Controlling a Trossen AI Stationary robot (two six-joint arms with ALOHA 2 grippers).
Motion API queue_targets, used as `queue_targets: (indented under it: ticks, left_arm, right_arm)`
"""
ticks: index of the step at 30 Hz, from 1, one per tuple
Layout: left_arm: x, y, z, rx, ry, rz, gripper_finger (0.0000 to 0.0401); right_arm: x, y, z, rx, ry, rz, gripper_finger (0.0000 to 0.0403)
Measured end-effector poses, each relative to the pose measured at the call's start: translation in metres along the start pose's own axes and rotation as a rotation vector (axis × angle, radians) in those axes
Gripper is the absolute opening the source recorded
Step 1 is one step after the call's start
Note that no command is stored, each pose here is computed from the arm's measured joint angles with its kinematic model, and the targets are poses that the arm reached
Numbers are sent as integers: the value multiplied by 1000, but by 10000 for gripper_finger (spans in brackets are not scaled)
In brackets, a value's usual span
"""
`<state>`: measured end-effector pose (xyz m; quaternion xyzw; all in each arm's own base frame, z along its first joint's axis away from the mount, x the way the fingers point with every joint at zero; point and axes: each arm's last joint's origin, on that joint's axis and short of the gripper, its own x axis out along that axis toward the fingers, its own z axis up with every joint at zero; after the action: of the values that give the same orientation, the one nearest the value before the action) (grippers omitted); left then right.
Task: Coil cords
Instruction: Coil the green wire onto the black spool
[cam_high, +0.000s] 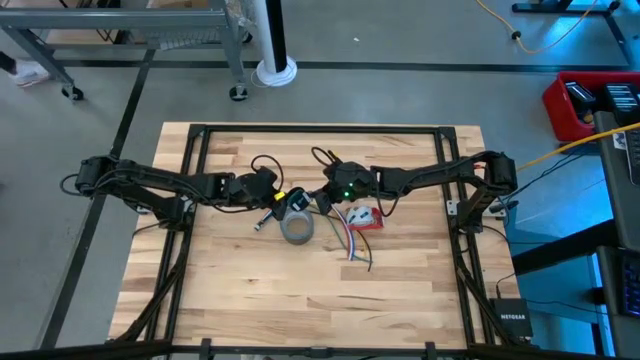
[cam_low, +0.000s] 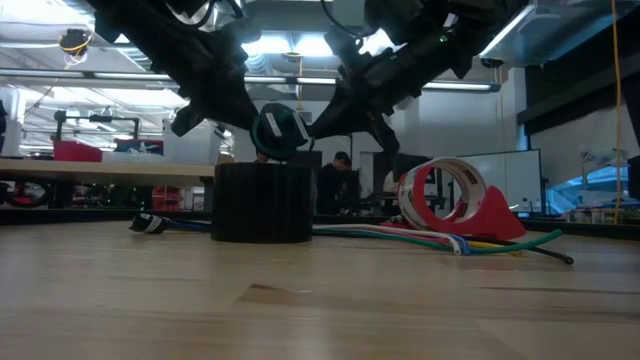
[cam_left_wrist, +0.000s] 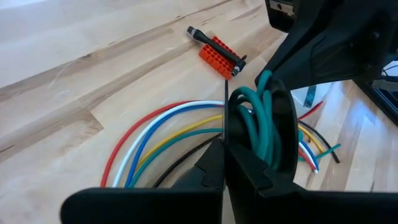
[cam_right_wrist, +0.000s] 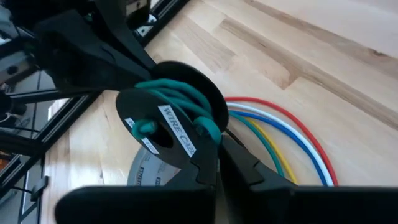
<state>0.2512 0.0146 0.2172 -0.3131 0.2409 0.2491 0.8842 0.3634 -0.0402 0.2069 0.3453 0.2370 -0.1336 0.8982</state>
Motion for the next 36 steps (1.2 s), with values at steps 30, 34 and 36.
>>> queue_targets:
  ticks: [30, 34, 36]
  left_arm:
    - [0, 2, -2, 72, 12, 33, 0]
    - [0, 2, -2, 70, 2, 37, 0]
    - [0, 2, -1, 69, 0, 35, 0]
  right_arm:
    - [0, 4, 0, 60, 69, 111, 8]
    - [-1, 7, 4, 93, 34, 143, 8]
    - [-1, 8, 5, 112, 19, 160, 8]
